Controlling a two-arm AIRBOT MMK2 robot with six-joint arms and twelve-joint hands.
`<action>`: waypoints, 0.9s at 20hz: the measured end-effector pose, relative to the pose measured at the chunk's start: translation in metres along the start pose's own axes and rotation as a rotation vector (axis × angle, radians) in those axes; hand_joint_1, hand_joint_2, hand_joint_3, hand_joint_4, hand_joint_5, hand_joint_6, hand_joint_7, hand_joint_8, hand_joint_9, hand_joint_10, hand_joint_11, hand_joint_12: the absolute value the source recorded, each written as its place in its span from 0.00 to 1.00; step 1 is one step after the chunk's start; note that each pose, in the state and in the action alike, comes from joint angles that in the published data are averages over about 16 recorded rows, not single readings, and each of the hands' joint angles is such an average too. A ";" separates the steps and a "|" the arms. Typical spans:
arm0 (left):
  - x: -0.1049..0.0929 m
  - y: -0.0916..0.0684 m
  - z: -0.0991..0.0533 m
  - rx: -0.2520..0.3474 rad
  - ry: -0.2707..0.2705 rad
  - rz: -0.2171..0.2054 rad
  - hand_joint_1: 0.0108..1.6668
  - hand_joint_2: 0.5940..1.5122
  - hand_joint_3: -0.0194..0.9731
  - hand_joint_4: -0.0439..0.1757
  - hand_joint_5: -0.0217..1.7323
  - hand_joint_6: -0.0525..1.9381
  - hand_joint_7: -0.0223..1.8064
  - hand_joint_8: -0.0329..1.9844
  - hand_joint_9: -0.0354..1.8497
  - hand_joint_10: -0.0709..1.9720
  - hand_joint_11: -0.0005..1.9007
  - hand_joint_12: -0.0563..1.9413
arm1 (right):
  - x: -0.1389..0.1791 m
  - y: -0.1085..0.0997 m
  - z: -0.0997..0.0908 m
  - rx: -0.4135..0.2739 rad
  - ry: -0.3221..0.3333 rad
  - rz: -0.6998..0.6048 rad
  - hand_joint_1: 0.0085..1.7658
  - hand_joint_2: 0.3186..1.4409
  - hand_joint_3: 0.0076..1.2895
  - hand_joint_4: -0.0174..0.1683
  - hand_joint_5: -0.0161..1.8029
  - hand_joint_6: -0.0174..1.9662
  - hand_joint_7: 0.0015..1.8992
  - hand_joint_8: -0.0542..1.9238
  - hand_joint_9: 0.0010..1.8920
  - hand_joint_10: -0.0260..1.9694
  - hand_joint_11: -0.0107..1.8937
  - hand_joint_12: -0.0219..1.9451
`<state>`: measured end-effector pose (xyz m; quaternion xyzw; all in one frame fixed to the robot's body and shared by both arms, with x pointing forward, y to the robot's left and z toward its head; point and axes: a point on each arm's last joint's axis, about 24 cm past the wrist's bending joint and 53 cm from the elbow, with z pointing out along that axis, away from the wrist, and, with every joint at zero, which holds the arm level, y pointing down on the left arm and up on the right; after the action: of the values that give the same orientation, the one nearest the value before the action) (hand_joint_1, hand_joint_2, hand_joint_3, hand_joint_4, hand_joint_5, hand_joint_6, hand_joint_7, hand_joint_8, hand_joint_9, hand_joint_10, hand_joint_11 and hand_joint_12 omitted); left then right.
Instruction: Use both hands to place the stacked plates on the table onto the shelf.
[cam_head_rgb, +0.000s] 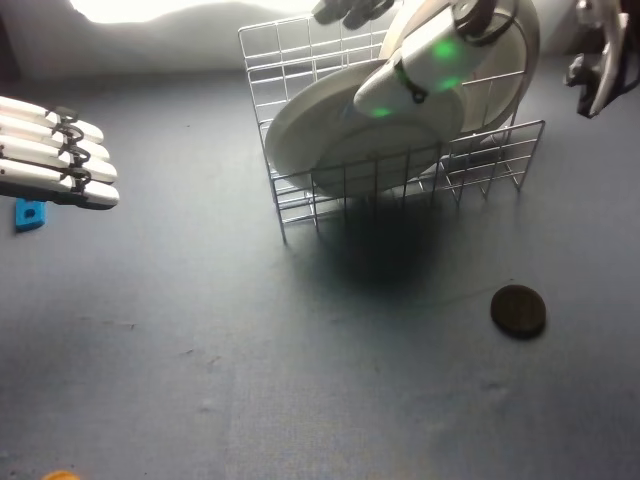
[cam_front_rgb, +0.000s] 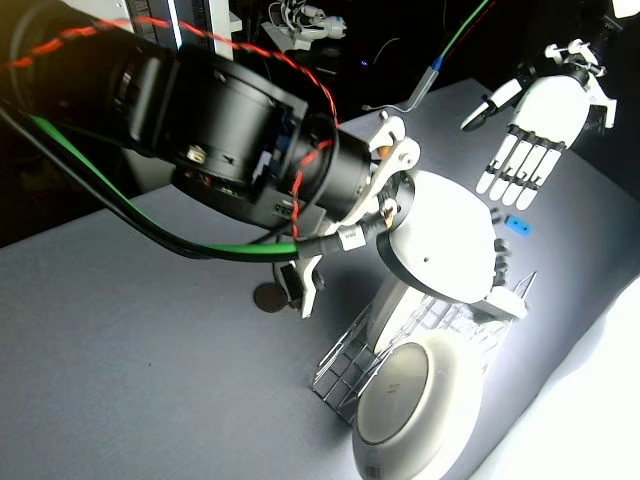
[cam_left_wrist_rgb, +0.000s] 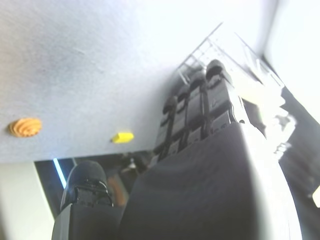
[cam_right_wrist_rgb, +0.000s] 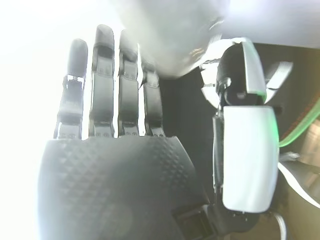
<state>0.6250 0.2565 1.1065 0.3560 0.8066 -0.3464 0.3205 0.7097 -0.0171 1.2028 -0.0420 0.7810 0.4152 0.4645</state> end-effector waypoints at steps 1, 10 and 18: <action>-0.002 -0.002 0.001 0.006 -0.003 0.002 0.01 0.60 0.03 0.19 0.02 0.03 0.02 0.01 0.03 0.04 0.01 0.02 | -0.005 0.001 -0.005 -0.001 -0.016 0.004 0.42 0.62 0.00 0.07 0.28 0.02 0.35 0.04 0.34 0.10 0.06 0.68; -0.023 -0.042 0.017 0.110 -0.050 0.026 0.01 0.60 0.04 0.19 0.02 0.03 0.02 0.01 0.03 0.04 0.01 0.02 | -0.043 -0.004 -0.062 0.013 -0.143 0.096 0.37 0.61 0.00 0.07 0.23 0.02 0.30 0.04 0.29 0.06 0.02 0.68; -0.033 -0.075 0.024 0.187 -0.066 0.048 0.01 0.60 0.04 0.19 0.02 0.03 0.02 0.01 0.03 0.04 0.01 0.02 | -0.056 -0.028 -0.107 0.065 -0.213 0.199 0.40 0.61 0.00 0.07 0.31 0.08 0.35 0.13 0.33 0.16 0.09 0.69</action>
<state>0.5899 0.1879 1.1427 0.3920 0.7510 -0.4238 0.3207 0.6804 -0.1269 1.2525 0.0950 0.7406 0.4360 0.5024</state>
